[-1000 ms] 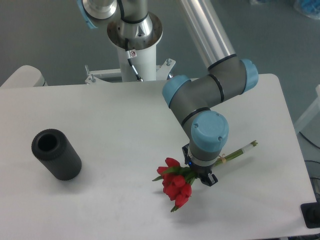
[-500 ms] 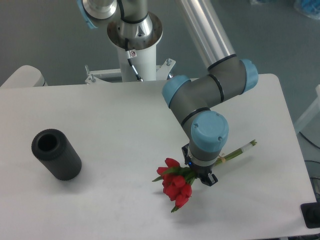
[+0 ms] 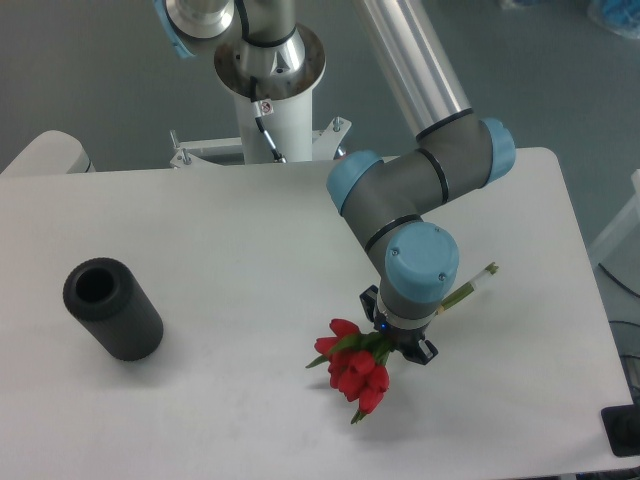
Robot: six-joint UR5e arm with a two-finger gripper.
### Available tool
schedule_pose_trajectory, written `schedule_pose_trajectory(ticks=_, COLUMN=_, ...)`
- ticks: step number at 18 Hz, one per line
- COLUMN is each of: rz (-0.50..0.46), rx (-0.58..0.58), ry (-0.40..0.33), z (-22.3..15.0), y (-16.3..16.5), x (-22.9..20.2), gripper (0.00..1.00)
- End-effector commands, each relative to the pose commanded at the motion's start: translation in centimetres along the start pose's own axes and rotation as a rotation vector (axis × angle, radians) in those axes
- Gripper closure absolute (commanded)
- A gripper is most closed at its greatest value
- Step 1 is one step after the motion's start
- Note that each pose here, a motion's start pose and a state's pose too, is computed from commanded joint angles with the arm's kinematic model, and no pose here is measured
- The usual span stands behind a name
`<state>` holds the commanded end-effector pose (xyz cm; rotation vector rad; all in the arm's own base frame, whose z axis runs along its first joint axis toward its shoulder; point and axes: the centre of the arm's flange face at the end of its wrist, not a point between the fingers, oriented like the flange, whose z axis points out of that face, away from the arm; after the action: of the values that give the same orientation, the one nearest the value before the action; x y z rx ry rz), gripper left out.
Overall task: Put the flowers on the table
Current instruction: 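Lower the held tulip bouquet onto the table surface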
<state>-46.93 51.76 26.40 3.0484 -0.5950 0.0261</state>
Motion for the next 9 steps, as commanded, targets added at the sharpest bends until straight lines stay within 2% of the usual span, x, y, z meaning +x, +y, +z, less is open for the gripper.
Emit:
schedule_pose_trajectory(ticks=2, rz=-0.009, rx=0.007, ry=-0.001, z=-0.2, y=0.1, x=0.1, gripper=0.96)
schedule_pose_trajectory(ticks=6, rz=-0.09, rx=0.003, ry=0.01, z=-0.8, y=-0.1, x=1.7, gripper=0.97)
schedule_pose_trajectory(ticks=9, rz=-0.103, rx=0.031, ry=0.031, z=-0.6, y=-0.3, x=2.8, gripper=0.97)
